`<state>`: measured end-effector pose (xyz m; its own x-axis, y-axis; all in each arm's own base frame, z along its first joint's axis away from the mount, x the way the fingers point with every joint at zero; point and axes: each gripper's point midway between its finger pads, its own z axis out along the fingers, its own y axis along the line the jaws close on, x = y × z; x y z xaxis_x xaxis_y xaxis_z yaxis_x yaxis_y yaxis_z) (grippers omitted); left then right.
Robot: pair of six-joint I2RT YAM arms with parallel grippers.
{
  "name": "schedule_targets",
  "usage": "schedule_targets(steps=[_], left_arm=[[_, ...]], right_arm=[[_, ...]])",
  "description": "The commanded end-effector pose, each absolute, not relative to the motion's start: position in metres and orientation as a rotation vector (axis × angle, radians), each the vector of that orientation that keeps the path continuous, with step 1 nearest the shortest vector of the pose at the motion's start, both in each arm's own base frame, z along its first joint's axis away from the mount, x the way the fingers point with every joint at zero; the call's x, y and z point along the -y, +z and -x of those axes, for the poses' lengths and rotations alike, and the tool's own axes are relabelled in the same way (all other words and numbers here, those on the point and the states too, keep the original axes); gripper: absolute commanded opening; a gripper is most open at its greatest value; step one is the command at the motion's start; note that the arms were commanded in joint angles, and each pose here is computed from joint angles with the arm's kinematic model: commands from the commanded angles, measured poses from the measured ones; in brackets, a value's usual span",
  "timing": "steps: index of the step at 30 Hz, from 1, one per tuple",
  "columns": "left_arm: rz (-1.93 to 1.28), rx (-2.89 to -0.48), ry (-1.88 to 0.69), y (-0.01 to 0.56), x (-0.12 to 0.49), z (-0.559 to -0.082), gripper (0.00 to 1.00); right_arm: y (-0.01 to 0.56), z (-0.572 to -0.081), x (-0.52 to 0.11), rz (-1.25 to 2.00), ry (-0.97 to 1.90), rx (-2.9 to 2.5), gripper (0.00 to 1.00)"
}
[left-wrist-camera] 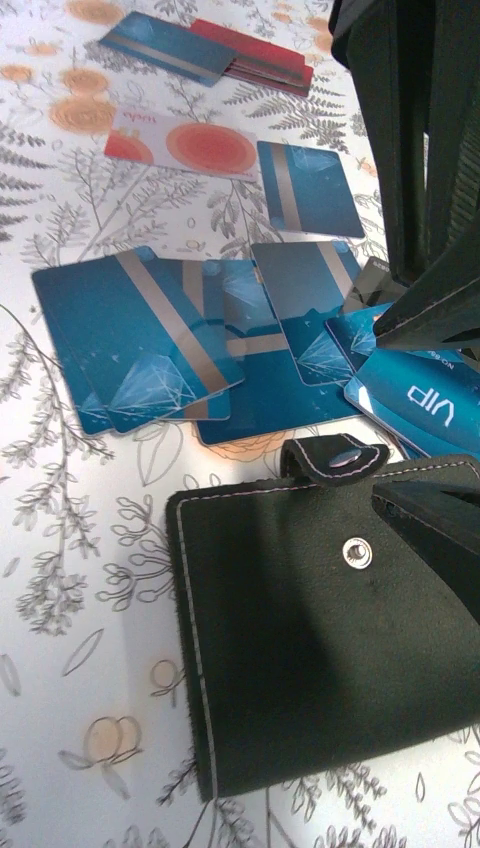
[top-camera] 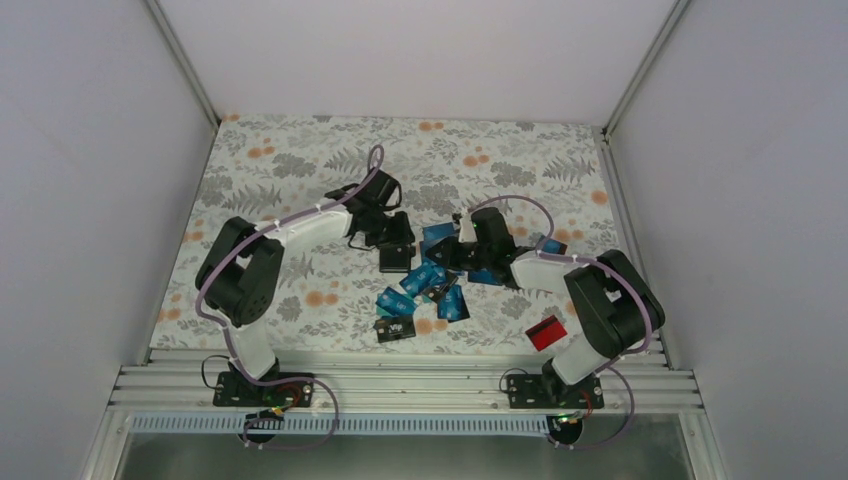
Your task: Put the credit cards into the card holder
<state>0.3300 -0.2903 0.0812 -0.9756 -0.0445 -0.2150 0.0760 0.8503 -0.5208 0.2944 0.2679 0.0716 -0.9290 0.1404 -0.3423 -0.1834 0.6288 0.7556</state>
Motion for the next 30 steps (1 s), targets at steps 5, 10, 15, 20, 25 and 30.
schedule_targets(steps=[5,10,15,20,25,30], left_arm=[[0.041,-2.872,-0.738,0.065,0.292,-0.323,0.29],[0.06,-2.872,-0.709,0.06,0.29,-0.325,0.24],[0.061,-2.879,-0.691,0.053,0.291,-0.329,0.22],[0.077,-2.878,-0.664,0.049,0.29,-0.332,0.16],[0.083,-2.875,-0.661,0.048,0.291,-0.335,0.11],[0.084,-2.871,-0.659,0.05,0.291,-0.335,0.06]], right_arm=[[0.066,-0.296,-0.256,0.028,1.16,-2.495,0.1],[0.066,-0.296,-0.254,0.026,1.158,-2.495,0.1],[0.065,-0.296,-0.251,0.023,1.159,-2.496,0.1],[0.065,-0.296,-0.249,0.022,1.156,-2.497,0.09],[0.064,-0.295,-0.248,0.023,1.155,-2.498,0.08],[0.064,-0.296,-0.248,0.024,1.155,-2.5,0.08]])
